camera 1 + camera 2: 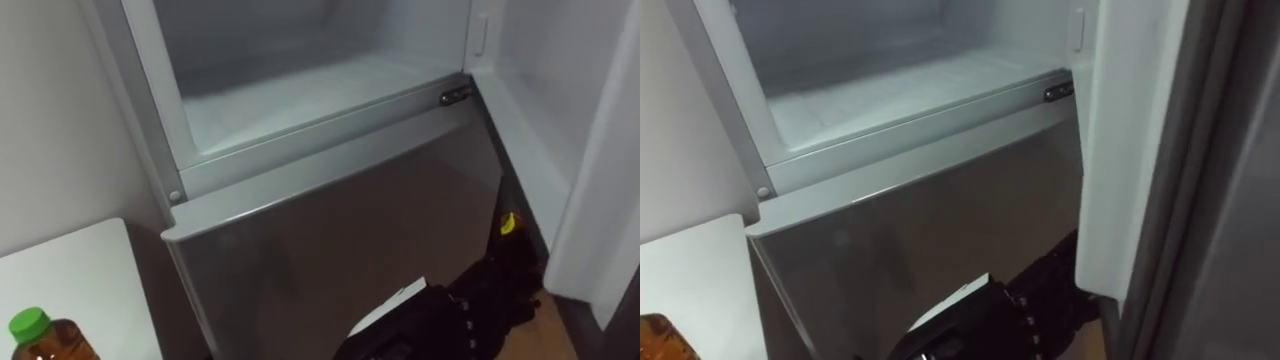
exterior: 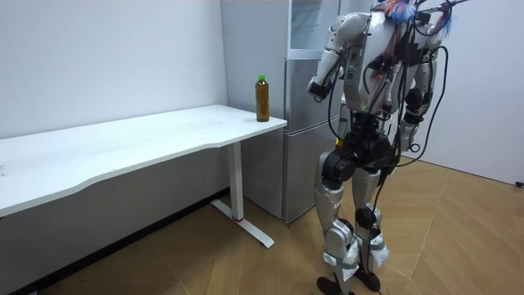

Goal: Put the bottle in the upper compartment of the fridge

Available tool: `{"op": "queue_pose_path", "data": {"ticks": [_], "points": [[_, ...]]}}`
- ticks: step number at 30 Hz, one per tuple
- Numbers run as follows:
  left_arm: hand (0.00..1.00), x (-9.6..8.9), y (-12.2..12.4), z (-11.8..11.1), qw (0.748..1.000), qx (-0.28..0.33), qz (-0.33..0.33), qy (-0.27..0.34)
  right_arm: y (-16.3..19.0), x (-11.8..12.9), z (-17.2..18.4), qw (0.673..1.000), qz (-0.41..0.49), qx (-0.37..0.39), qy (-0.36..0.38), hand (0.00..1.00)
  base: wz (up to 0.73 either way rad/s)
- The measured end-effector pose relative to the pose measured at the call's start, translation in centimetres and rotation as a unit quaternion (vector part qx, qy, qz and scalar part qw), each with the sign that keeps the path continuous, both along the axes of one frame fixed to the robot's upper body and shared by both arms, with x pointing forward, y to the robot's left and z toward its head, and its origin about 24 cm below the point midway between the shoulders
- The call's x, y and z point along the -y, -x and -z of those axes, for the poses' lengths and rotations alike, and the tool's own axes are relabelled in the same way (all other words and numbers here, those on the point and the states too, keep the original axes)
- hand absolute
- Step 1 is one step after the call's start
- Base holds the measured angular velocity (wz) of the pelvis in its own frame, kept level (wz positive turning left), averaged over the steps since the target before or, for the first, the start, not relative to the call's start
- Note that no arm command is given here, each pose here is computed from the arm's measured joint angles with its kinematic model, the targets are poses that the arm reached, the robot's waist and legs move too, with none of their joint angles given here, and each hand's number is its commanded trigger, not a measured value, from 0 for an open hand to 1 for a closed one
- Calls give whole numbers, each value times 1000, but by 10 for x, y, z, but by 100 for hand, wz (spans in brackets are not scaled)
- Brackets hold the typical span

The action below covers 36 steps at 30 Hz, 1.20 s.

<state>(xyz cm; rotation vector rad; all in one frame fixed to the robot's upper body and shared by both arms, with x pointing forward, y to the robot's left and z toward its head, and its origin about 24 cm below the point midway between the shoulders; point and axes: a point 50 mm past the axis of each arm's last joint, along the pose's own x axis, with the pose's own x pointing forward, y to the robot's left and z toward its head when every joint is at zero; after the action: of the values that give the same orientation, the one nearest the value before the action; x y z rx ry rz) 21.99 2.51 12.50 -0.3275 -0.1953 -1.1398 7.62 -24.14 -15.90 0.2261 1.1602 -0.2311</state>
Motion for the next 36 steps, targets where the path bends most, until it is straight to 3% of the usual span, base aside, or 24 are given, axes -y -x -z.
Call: {"op": "queue_pose_path", "data": {"ticks": [25,36], "points": [[0,11,-16,-6,1000,9,2,-9,13,7,2,999,49,-21,5,0,-1],[0,-16,-14,43,992,-67,-77,-74,10,6,2,999,17,-34,26,0,18]]}}
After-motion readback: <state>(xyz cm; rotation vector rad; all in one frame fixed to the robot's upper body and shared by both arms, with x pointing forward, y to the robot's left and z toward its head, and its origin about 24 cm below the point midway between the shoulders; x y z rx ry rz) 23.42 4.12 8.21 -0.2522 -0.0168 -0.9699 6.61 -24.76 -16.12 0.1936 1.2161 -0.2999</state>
